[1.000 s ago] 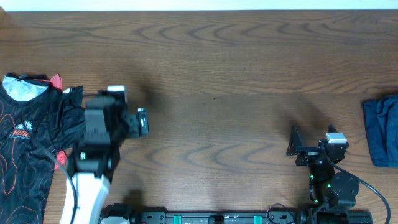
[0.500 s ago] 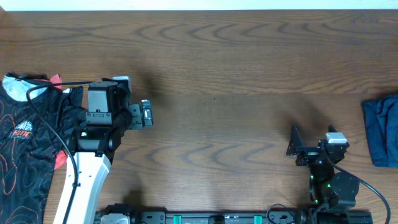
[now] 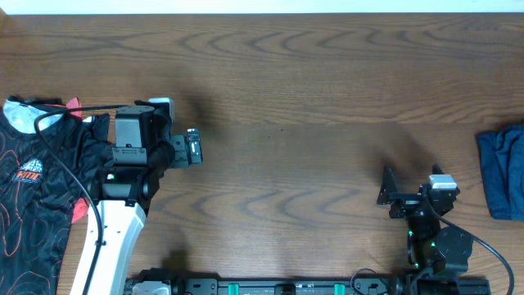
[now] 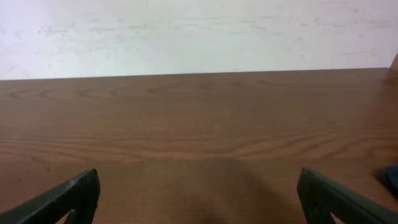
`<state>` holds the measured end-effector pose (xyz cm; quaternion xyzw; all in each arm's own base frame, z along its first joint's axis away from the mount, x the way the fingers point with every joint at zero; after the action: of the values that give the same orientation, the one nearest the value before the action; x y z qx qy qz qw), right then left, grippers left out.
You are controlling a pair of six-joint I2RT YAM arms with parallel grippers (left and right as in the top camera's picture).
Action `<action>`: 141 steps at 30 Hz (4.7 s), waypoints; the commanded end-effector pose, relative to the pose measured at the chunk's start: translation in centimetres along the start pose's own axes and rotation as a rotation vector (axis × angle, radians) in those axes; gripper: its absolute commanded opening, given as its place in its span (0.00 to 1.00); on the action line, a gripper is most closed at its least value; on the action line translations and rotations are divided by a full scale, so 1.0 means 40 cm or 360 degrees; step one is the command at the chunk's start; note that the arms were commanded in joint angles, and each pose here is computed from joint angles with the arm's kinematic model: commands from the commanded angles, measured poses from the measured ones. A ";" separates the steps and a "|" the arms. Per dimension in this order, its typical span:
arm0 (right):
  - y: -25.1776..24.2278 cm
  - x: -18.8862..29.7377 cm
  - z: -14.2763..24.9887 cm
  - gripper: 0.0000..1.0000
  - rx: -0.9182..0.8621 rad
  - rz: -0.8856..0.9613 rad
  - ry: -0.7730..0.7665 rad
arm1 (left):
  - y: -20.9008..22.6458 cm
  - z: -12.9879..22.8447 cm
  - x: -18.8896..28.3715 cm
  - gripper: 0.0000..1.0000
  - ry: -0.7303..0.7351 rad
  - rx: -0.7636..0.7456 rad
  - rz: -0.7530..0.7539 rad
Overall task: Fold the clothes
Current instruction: 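Move the left gripper left over the black jersey on the pile, then lower the left gripper and pinch the black jersey's sleeve edge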
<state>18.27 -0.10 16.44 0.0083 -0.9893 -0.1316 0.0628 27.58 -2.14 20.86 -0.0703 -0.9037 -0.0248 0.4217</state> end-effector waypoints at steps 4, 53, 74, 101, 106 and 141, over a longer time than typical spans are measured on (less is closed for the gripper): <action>-0.003 0.000 0.003 0.99 0.0023 0.0003 -0.0004 | 0.035 -0.051 0.027 0.99 -0.0127 0.0082 -0.0110; -0.003 0.000 0.003 0.99 0.0023 0.0003 -0.0004 | 0.354 -0.085 0.042 0.95 0.0170 0.0482 -0.0736; -0.003 0.000 0.003 0.99 0.0023 0.0003 -0.0004 | 0.418 -0.046 -0.040 0.95 0.0303 0.0555 -0.0758; -0.003 0.000 0.003 0.99 0.0023 0.0003 -0.0004 | 0.463 0.028 -0.100 0.95 0.0513 0.0640 -0.0754; -0.003 0.000 0.003 0.99 0.0023 0.0003 -0.0004 | 0.452 0.046 -0.095 0.95 0.0586 0.0646 -0.0735; -0.003 0.000 0.003 0.99 0.0023 0.0003 -0.0004 | 0.639 0.160 -0.185 0.84 0.0436 0.1153 -0.0546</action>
<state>18.27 -0.10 16.44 0.0084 -0.9895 -0.1300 0.0628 30.57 22.43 10.48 0.2497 -0.7790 0.2101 0.5353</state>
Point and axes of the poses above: each gripper's point midway between its finger pads, its own x axis back along the fingers, its own y axis along the line the jaws close on, z = x × y, the point moved 6 cm from there along x, back along the fingers, and after that the axes turned 11 degrees about -x, right-handed, at the moved point
